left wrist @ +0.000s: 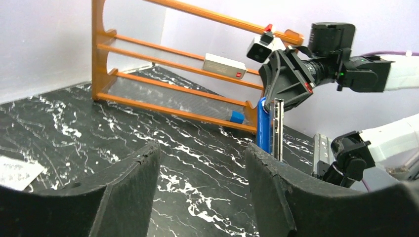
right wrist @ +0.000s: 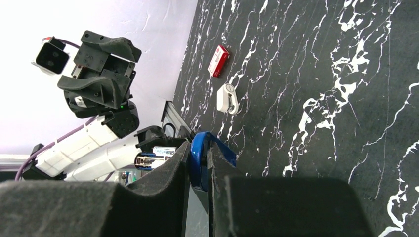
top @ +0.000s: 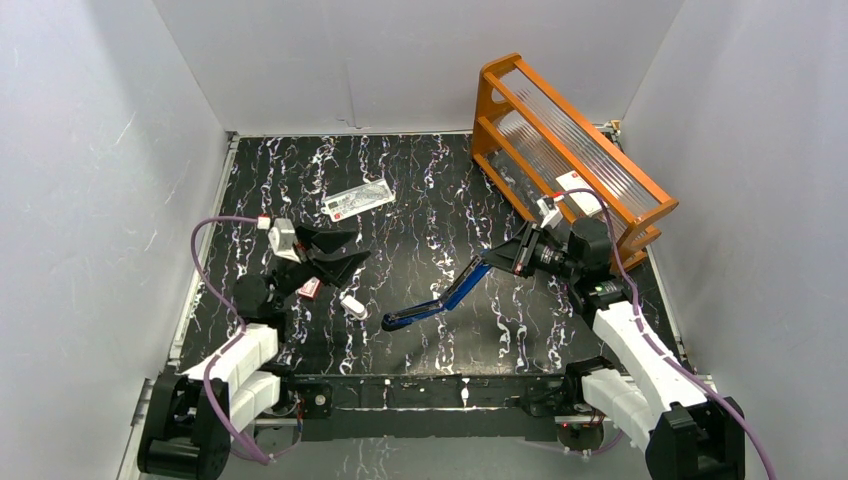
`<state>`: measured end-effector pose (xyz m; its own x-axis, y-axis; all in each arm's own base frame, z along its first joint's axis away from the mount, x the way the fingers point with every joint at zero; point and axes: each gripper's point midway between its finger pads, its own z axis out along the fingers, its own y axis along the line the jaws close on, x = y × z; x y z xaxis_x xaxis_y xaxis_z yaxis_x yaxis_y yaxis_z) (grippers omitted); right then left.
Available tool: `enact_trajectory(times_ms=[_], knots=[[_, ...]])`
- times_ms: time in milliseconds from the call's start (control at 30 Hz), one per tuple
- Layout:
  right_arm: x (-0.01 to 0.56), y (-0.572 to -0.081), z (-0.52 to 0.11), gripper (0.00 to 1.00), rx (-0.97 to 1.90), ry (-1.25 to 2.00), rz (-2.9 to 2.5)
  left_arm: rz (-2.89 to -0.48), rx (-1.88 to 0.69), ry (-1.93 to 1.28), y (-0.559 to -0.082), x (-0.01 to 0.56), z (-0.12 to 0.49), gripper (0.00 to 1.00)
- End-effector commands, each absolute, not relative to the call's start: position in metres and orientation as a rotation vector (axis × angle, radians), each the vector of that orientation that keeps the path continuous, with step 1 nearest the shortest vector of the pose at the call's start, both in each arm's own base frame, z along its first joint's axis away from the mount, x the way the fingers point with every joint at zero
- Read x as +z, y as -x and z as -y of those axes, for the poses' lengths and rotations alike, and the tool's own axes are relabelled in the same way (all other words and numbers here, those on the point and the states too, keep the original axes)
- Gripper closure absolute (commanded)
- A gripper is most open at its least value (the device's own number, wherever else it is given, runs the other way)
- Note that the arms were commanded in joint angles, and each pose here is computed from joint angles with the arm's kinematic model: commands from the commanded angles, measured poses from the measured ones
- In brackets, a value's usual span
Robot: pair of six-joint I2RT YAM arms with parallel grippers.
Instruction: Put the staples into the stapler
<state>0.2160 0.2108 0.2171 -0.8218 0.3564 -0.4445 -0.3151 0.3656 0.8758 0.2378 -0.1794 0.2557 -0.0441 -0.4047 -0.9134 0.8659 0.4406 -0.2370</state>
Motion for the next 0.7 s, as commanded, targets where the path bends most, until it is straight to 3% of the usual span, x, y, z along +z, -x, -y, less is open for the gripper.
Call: enact_trajectory(times_ms=[0, 167, 400, 667], knots=[[0.247, -0.222, -0.213, 1.0, 1.5, 0.031, -1.967, -1.295, -1.06, -0.356, -0.257, 0.255, 0.169, 0.39], [0.228, -0.225, -0.212, 1.0, 1.46, 0.003, -2.015, -1.454, -1.061, -0.181, -0.272, 0.246, 0.161, 0.39], [0.198, -0.221, -0.225, 1.0, 1.441, 0.007, -2.056, -1.764, -0.875, 0.174, -0.29, 0.223, 0.125, 0.36], [0.177, -0.221, -0.251, 1.0, 1.45, 0.024, -2.068, -2.198, -0.78, 0.514, -0.261, 0.18, 0.111, 0.29]])
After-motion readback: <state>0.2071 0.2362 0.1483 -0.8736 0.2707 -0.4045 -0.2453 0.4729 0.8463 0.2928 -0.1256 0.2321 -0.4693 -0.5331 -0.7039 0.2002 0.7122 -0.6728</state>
